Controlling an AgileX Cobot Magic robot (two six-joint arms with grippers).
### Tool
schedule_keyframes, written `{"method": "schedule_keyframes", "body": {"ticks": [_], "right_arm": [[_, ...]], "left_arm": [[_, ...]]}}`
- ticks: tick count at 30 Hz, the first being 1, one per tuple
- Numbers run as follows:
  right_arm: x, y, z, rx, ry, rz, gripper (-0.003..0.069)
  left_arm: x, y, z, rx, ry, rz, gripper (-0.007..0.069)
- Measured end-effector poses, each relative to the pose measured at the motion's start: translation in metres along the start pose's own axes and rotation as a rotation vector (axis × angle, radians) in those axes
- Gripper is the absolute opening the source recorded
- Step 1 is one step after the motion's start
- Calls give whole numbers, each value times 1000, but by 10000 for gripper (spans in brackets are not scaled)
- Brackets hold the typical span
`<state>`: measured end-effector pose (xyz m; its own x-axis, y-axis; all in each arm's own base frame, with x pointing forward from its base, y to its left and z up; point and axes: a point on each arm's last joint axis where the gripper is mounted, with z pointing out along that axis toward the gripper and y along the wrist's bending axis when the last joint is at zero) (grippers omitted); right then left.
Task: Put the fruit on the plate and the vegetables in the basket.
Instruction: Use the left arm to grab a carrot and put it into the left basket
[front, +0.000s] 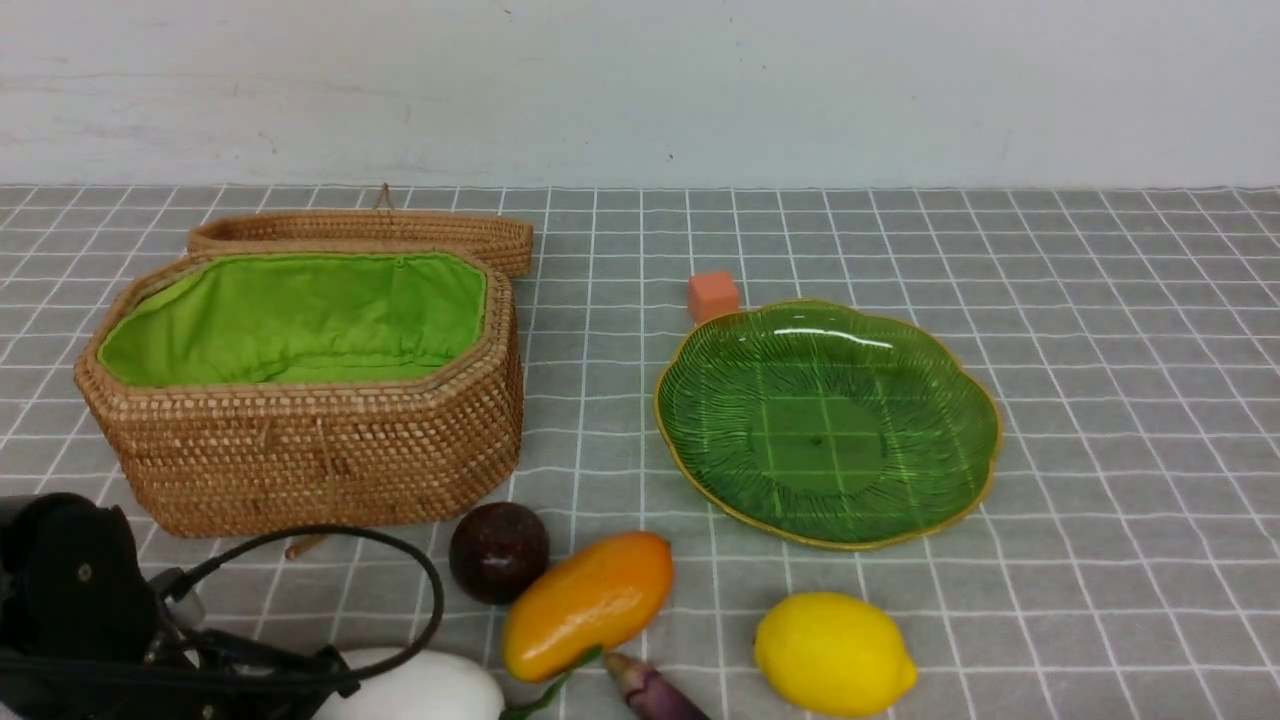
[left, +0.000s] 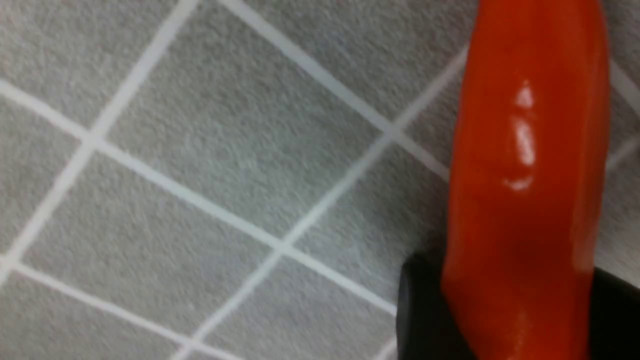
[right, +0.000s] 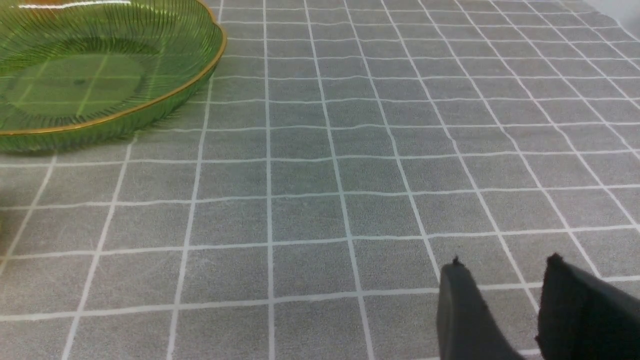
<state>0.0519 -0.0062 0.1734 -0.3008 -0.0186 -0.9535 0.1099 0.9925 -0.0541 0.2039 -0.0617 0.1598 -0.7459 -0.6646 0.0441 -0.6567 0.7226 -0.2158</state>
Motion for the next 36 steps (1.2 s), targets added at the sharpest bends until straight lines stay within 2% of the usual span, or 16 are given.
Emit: {"method": "schedule_keyframes", "body": {"ticks": [6, 12, 14, 17, 18, 19, 20, 21, 22, 25, 27, 31, 33, 36], "right_arm": [[0, 0, 0, 0, 0, 0, 241], [0, 0, 0, 0, 0, 0, 241], [0, 0, 0, 0, 0, 0, 241], [0, 0, 0, 0, 0, 0, 241], [0, 0, 0, 0, 0, 0, 241], [0, 0, 0, 0, 0, 0, 241], [0, 0, 0, 0, 0, 0, 241], [0, 0, 0, 0, 0, 0, 241], [0, 0, 0, 0, 0, 0, 241], [0, 0, 0, 0, 0, 0, 241], [0, 0, 0, 0, 0, 0, 241], [0, 0, 0, 0, 0, 0, 241], [0, 0, 0, 0, 0, 0, 241], [0, 0, 0, 0, 0, 0, 241]], "left_arm": [[13, 2, -34, 69, 11, 26, 344], [10, -29, -111, 262, -102, 100, 344], [-1, -48, -141, 362, -183, 103, 344], [-30, -73, -176, 484, -292, 33, 344], [-35, -76, -179, 496, -305, 19, 344], [-62, -90, -193, 542, -357, -53, 344], [-64, -91, -190, 535, -351, -59, 344], [-91, -102, -191, 542, -366, -127, 344], [-92, -102, -194, 550, -372, -132, 344], [-142, -122, -168, 518, -342, -265, 344], [-156, -130, -154, 501, -323, -297, 368], [-171, -139, -135, 468, -293, -314, 461], [-174, -141, -129, 456, -291, -298, 556], [-175, -139, -131, 445, -297, -261, 621]]}}
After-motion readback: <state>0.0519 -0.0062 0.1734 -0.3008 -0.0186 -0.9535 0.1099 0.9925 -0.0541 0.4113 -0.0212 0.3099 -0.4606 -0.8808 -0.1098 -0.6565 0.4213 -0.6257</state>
